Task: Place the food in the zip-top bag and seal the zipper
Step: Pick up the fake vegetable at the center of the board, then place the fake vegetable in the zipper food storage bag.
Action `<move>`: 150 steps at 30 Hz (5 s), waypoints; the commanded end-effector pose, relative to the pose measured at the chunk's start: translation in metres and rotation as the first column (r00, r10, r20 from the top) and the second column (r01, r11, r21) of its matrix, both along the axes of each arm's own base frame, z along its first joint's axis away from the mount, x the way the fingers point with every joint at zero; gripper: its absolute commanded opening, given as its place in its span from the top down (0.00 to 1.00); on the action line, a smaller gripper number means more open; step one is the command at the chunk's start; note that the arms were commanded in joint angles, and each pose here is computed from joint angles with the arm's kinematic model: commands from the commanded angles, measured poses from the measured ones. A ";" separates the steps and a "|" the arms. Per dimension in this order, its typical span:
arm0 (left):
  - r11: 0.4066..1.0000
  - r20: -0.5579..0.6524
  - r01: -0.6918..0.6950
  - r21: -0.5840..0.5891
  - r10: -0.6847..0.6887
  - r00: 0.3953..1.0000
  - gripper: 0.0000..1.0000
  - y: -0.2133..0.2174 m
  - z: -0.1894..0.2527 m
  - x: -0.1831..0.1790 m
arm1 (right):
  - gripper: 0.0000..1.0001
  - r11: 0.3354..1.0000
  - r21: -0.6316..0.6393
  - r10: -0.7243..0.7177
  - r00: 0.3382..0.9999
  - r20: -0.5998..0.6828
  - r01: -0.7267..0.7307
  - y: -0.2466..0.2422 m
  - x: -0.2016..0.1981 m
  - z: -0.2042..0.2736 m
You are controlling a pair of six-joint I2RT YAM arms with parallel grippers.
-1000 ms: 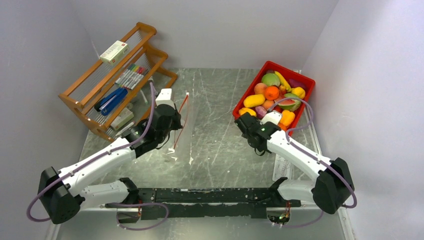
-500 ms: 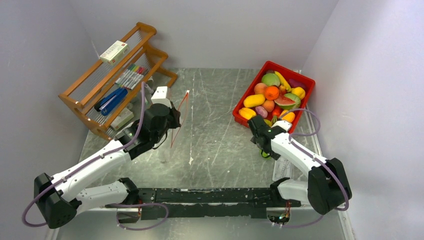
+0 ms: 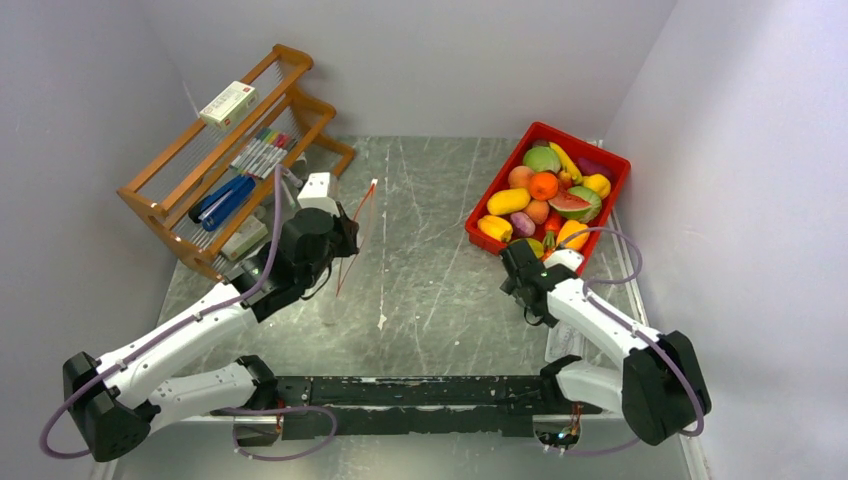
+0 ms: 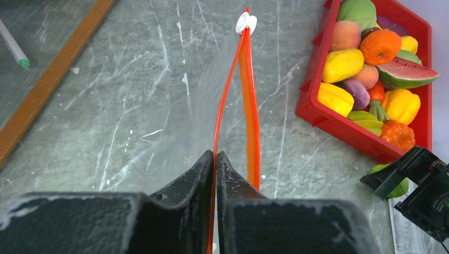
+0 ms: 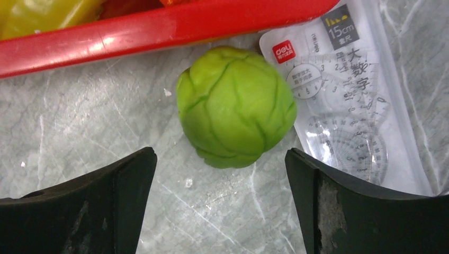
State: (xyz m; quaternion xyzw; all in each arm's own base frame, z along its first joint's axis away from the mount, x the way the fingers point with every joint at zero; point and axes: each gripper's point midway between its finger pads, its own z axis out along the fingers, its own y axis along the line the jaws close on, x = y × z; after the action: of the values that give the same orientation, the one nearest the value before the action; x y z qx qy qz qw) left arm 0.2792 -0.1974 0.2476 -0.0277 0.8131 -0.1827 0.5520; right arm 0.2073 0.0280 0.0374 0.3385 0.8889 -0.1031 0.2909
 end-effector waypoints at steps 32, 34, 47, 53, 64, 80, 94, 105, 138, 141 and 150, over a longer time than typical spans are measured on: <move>0.924 0.212 0.373 0.082 -0.381 0.900 0.93 -0.046 0.040 -0.017 | 0.61 0.537 0.342 0.507 0.619 0.600 -0.771 0.165 0.033 0.175; 0.902 0.242 0.390 0.186 -0.427 0.871 0.93 -0.048 0.040 -0.013 | 0.60 0.416 0.367 0.451 0.540 0.711 -0.832 0.189 0.031 0.207; 0.830 0.534 0.035 0.556 -0.390 0.750 0.93 -0.038 0.109 0.020 | 0.60 -0.018 0.373 0.096 0.370 0.924 -0.928 0.268 0.034 0.323; 0.784 0.620 -0.163 0.600 -0.326 0.714 0.93 -0.030 0.137 0.032 | 0.60 -0.081 0.327 0.072 0.322 0.944 -0.941 0.290 0.031 0.349; 0.794 0.594 -0.121 0.595 -0.334 0.732 0.93 -0.040 0.097 0.030 | 0.60 0.042 0.518 0.116 0.520 0.847 -0.854 0.308 0.078 0.295; 0.868 0.502 0.095 0.487 -0.367 0.783 0.93 -0.063 0.061 0.017 | 0.61 0.322 0.564 0.306 0.647 0.698 -0.761 0.314 0.113 0.212; 0.867 0.445 0.041 0.496 -0.294 0.846 0.93 -0.043 0.022 0.020 | 0.63 0.423 0.516 0.224 0.638 0.736 -0.744 0.264 0.076 0.231; 0.878 0.467 0.038 0.476 -0.290 0.835 0.93 -0.043 0.025 0.019 | 0.64 0.170 0.590 0.186 0.613 0.768 -0.789 0.315 0.077 0.246; 0.946 0.428 0.205 0.250 -0.298 0.853 0.93 -0.048 0.034 -0.006 | 0.67 -0.247 0.578 0.005 0.595 0.804 -0.778 0.337 0.050 0.249; 0.955 0.408 0.243 0.173 -0.294 0.865 0.93 -0.052 0.030 -0.013 | 0.67 -0.283 0.544 -0.080 0.585 0.807 -0.790 0.327 0.047 0.262; 0.969 0.374 0.225 0.101 -0.247 0.894 0.93 -0.044 0.036 -0.017 | 0.68 -0.262 0.579 -0.137 0.623 0.770 -0.772 0.312 0.046 0.256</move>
State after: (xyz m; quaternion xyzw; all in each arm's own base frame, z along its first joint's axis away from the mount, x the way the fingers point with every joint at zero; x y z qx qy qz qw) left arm 0.2636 -0.2401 0.3036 0.1159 0.6583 -0.2354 0.7056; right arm 0.2571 0.3528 0.2566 0.1585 0.6005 0.7638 0.1756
